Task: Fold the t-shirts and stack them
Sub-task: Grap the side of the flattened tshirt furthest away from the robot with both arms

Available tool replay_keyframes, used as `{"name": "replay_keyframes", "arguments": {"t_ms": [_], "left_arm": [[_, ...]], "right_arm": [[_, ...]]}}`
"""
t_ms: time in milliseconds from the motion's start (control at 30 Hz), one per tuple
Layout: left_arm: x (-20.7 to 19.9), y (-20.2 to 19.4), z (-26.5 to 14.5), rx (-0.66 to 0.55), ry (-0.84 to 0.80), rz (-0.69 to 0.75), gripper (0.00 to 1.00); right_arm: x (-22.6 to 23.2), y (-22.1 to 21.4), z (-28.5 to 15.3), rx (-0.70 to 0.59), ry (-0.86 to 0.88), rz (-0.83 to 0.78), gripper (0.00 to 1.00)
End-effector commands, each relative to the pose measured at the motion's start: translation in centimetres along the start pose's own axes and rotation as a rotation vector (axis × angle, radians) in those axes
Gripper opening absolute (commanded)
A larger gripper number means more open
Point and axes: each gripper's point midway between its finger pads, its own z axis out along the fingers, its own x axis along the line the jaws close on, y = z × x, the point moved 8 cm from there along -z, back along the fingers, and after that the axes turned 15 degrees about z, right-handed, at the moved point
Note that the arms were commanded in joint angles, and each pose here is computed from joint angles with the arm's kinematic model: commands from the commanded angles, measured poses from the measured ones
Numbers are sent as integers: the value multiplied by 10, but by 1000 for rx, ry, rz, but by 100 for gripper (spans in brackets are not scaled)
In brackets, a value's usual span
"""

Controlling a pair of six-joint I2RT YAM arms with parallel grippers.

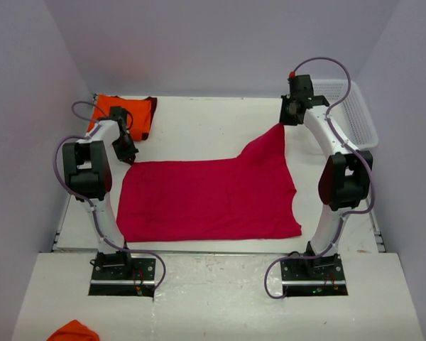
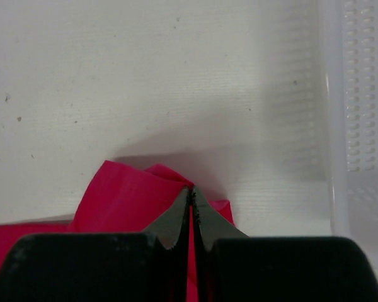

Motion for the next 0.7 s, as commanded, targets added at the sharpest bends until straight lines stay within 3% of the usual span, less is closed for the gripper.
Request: {"name": "replay_keyframes", "arguments": {"t_ms": [0, 667], "left_arm": [[5, 10, -22, -75, 0, -37, 0], [8, 23, -70, -219, 91, -52, 0]], "right_arm": [[3, 36, -28, -127, 45, 3, 0], [8, 55, -40, -139, 79, -4, 0]]}}
